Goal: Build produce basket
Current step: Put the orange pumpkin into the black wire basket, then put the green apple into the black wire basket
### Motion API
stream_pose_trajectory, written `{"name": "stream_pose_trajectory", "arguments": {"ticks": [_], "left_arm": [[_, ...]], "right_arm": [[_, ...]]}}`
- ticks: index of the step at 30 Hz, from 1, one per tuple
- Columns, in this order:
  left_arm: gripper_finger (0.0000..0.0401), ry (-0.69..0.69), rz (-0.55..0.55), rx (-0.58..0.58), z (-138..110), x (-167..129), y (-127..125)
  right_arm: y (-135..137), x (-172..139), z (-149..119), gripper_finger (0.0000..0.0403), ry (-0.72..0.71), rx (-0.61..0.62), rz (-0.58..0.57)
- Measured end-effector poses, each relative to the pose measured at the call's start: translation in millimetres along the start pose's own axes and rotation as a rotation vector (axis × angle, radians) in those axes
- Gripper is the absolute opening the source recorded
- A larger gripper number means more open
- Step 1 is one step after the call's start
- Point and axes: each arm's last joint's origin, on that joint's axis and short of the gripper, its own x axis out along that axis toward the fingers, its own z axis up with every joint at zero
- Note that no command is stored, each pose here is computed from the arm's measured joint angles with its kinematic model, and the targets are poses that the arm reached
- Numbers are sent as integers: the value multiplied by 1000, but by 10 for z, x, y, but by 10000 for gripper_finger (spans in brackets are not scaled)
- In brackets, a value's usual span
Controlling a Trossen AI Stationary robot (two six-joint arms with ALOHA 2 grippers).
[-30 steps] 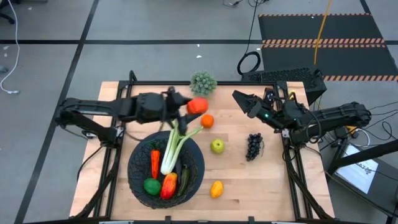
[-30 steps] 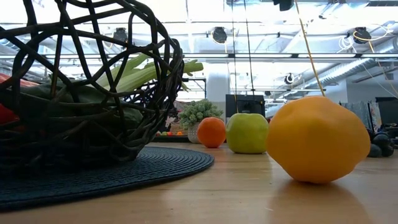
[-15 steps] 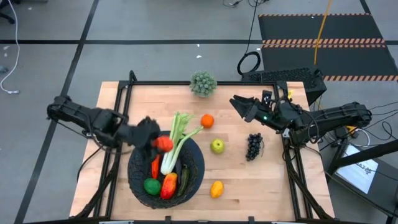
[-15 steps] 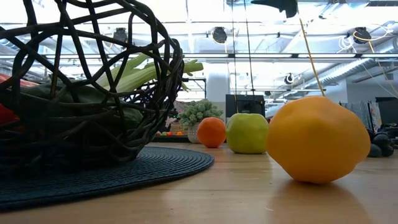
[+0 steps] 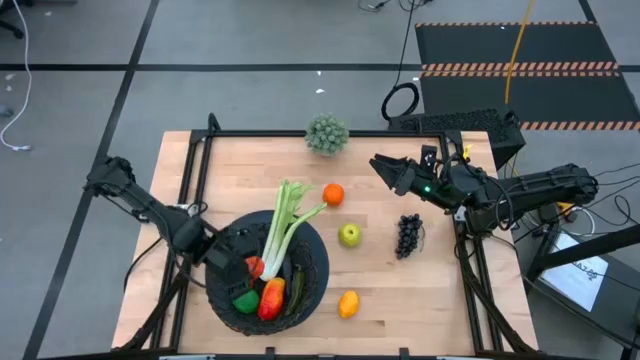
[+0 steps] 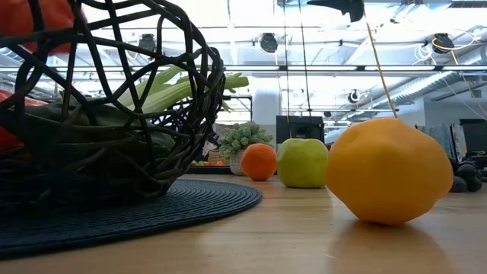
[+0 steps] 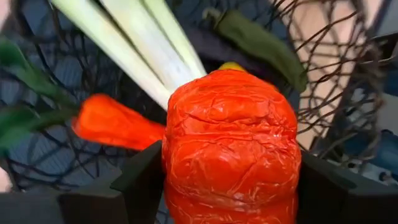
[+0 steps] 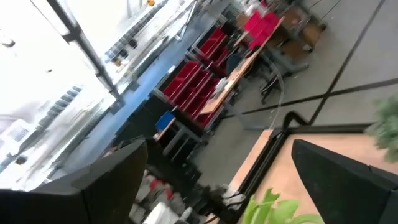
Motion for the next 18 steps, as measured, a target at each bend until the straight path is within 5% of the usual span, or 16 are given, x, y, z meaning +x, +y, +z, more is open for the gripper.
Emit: {"name": "stream_pose_trajectory", "arguments": {"ticks": [12,18], "left_arm": [[379,70,70,-68,-63,264,-51],[391,96,39,-164,-44,216,-26]], "right_arm": [[0,-9,-87,391,211,53,103],[-41,-21,-149,391,316,83,89]]}}
